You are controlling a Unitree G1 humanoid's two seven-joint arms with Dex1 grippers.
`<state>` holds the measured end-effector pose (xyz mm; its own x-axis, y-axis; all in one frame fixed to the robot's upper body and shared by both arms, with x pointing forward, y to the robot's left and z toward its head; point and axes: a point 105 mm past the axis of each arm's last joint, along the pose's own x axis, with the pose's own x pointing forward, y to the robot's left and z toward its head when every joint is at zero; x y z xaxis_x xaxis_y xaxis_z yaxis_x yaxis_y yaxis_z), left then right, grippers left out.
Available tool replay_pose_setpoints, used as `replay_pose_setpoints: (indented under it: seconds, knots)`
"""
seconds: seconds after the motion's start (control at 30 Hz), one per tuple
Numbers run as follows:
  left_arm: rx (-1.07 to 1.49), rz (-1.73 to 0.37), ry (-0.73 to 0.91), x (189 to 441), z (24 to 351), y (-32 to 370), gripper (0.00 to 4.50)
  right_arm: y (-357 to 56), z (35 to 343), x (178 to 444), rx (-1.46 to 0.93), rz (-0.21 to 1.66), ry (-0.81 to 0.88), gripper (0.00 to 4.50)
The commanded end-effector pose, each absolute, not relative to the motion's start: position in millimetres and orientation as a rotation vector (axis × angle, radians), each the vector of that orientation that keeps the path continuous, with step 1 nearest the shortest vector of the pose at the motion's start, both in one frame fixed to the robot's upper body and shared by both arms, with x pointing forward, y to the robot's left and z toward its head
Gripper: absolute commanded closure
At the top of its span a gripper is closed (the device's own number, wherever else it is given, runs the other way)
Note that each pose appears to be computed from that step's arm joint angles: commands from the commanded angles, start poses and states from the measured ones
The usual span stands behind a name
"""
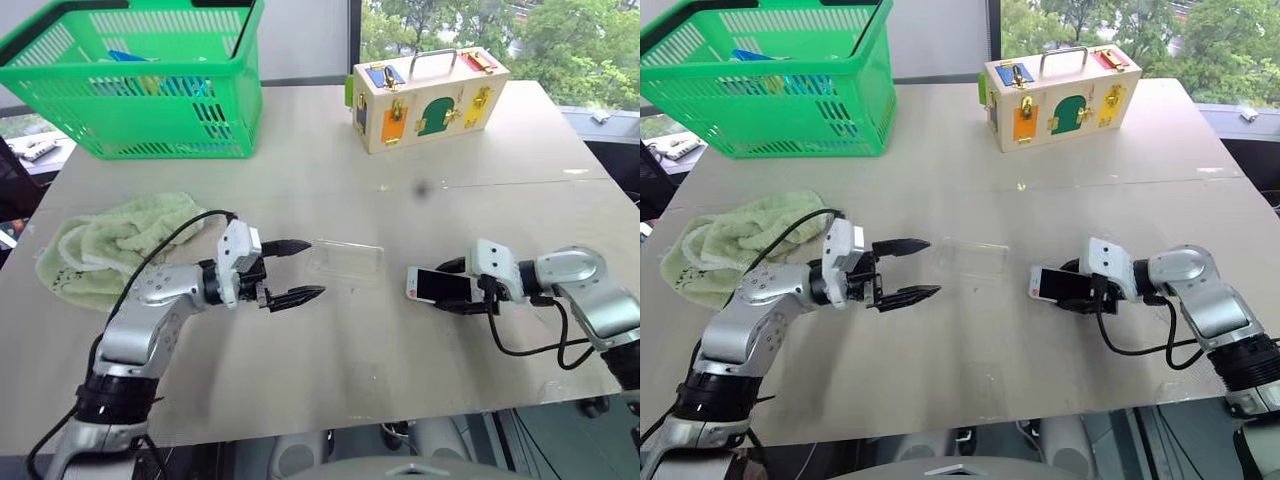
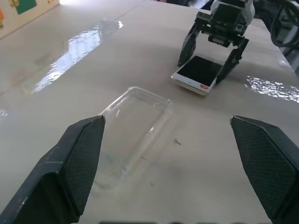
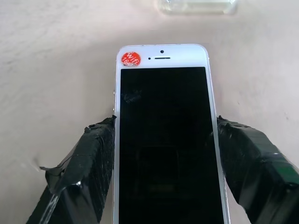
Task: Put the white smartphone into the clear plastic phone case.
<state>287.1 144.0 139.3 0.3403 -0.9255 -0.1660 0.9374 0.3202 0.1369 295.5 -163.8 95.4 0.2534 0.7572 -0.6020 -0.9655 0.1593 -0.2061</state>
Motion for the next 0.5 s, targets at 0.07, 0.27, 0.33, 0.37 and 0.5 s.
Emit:
replay_pose_setpoints:
  seconds: [0.07, 0.27, 0.33, 0.37, 0.5]
  knots:
    - [0.314, -1.218, 0.050, 302, 137, 139, 0.00, -174, 104, 289, -0.593, 1.307, 0.430, 0.05]
    - [0.351, -1.321, 0.097, 313, 127, 125, 0.00, -188, 127, 287, -0.585, 1.164, 0.325, 0.05]
    - [0.362, -1.341, 0.112, 315, 124, 122, 0.00, -190, 135, 277, -0.535, 1.155, 0.323, 0.05]
    - [0.382, -1.355, 0.134, 317, 119, 121, 0.00, -188, 147, 270, -0.485, 1.144, 0.292, 0.05]
    - [0.439, -1.374, 0.202, 329, 104, 119, 0.82, -172, 170, 236, -0.387, 1.152, 0.227, 0.00]
